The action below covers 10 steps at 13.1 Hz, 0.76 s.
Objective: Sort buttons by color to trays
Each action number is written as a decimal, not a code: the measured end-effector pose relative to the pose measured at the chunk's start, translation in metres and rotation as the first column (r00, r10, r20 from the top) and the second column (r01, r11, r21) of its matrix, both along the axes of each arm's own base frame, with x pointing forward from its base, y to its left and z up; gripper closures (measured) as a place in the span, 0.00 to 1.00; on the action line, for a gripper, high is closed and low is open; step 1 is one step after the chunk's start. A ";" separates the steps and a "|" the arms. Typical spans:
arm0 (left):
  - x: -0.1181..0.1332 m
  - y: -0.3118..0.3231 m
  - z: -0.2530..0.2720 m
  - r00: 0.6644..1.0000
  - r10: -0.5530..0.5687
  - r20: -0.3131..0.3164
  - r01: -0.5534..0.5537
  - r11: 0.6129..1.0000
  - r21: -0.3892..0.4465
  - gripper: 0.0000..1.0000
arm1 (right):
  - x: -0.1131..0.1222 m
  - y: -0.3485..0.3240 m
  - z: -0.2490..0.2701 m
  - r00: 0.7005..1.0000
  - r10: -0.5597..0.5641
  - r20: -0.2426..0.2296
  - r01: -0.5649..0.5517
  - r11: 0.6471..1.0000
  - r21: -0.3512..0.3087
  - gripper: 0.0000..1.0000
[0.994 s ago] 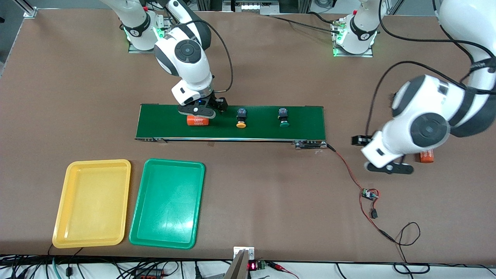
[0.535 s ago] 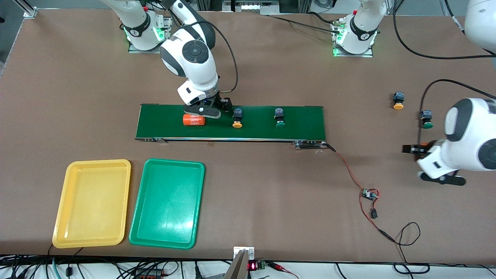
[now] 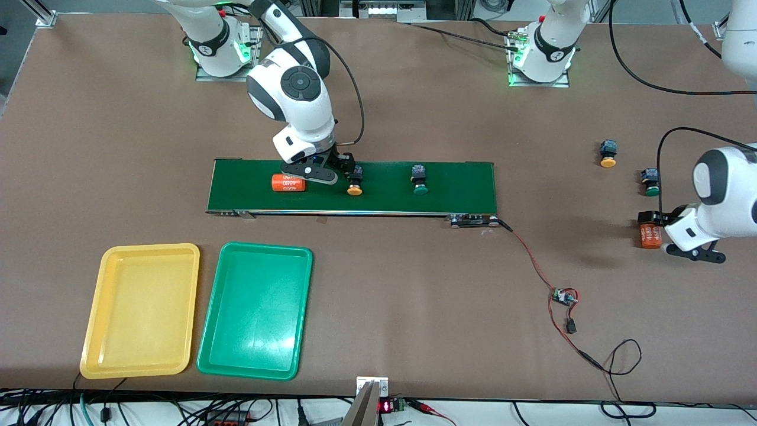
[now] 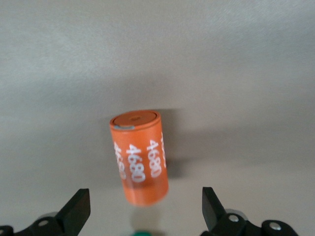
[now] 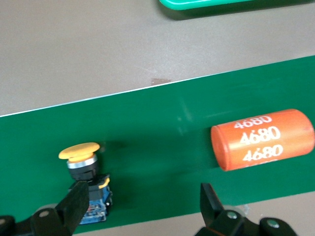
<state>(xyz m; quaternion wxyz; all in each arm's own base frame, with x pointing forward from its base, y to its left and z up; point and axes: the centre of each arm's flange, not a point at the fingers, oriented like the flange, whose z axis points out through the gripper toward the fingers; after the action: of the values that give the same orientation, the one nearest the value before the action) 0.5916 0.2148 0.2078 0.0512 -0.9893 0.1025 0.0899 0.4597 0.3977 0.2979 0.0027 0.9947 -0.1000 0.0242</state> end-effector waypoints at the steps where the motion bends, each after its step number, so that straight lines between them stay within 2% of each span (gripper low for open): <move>1: -0.004 0.002 -0.007 0.999 -0.024 0.036 0.024 1.000 -0.001 0.00 | 0.000 0.002 -0.001 1.000 0.001 -0.001 -0.001 1.000 0.002 0.00; 3: -0.004 0.005 -0.012 0.993 -0.056 0.100 0.055 0.998 0.006 0.03 | 0.001 0.005 -0.002 1.000 0.003 -0.003 -0.003 1.000 0.005 0.00; 4: -0.004 0.005 -0.012 0.992 -0.060 0.110 0.060 0.998 0.007 0.10 | 0.001 0.005 -0.003 1.000 0.002 -0.006 -0.002 1.000 0.004 0.00; 7: -0.010 0.002 -0.022 0.994 -0.062 0.090 0.063 0.998 -0.003 0.45 | 0.000 0.006 -0.009 1.000 0.004 -0.015 -0.004 1.000 0.001 0.00; 8: -0.011 0.002 -0.021 0.994 -0.062 0.091 0.063 0.998 -0.003 0.51 | -0.001 0.007 -0.012 1.000 0.010 -0.017 -0.010 1.000 -0.002 0.00; 10: -0.011 0.002 -0.022 0.994 -0.063 0.090 0.063 0.998 -0.003 0.51 | -0.003 0.008 -0.017 0.999 0.030 -0.010 -0.031 0.999 -0.019 0.00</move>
<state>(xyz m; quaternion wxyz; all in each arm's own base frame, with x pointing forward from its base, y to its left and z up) 0.5804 0.2163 0.1861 0.0556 -0.9888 0.1315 0.0433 0.4570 0.4054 0.2809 0.0121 0.9961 -0.0845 0.0205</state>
